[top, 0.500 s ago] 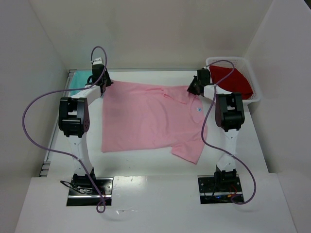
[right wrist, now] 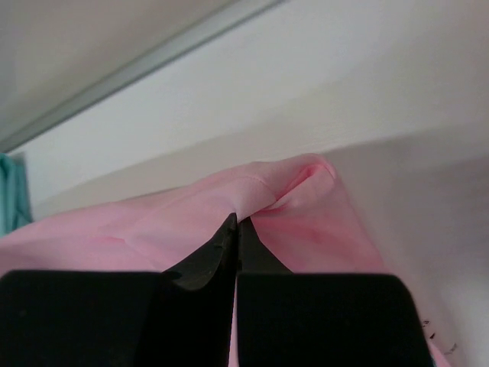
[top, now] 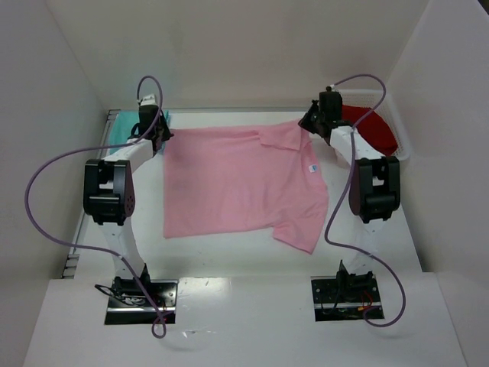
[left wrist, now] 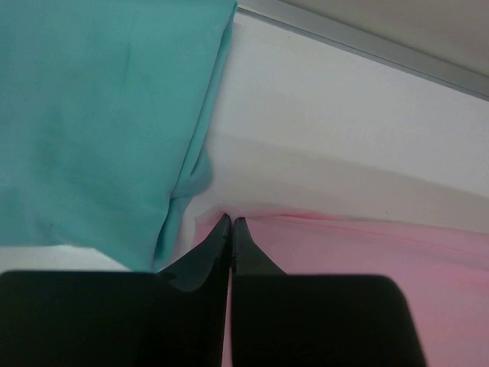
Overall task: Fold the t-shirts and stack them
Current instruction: Grap the side of the flattened tshirt furthest away from the robot with both arms, then fold the flattened tshirt in 1/3 of the way
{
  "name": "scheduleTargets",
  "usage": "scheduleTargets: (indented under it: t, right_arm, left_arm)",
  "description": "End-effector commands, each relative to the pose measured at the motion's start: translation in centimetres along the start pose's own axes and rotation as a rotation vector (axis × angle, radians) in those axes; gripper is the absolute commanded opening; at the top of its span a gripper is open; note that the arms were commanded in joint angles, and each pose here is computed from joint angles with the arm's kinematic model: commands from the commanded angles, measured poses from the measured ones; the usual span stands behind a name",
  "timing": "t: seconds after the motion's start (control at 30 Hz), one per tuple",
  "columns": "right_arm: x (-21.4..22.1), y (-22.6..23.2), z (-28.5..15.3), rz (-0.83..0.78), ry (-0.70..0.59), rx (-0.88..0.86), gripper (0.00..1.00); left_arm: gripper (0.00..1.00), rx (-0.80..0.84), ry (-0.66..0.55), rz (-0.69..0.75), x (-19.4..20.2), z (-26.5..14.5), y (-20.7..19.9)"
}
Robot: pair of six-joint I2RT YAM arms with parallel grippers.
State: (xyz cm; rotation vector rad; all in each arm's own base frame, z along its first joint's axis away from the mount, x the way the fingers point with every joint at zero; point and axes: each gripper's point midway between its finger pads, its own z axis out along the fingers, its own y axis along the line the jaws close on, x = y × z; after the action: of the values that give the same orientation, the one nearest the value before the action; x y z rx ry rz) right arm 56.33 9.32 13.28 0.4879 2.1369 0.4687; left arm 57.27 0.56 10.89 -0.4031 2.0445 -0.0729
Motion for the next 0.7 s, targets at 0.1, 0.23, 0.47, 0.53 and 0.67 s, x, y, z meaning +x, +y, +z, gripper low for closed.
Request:
scheduleTargets:
  t: [0.1,0.23,0.47,0.53,0.67]
  right_arm:
    - [-1.3,1.3,-5.5,-0.004,-0.051,-0.032,0.00]
    - [-1.1,-0.2,-6.0,0.016,-0.028,-0.036,0.00]
    - [0.1,-1.5,-4.8,0.025,-0.001,-0.020,0.00]
    - [0.8,-1.9,-3.6,0.027,0.022,-0.019,0.00]
    - [0.8,-2.1,-1.6,0.037,0.027,-0.015,0.00]
  left_arm:
    - [0.00,0.041,-0.052,-0.050,-2.5,-4.9,-0.3]
    - [0.00,0.046,-0.038,-0.067,-1.3,-6.3,0.1]
    - [0.00,0.051,-0.024,-0.066,-0.9,-6.7,0.1]
    - [0.00,0.053,-0.032,-0.056,-1.4,-6.4,-0.1]
    - [0.00,0.052,-0.029,-0.055,-1.5,-5.3,-0.3]
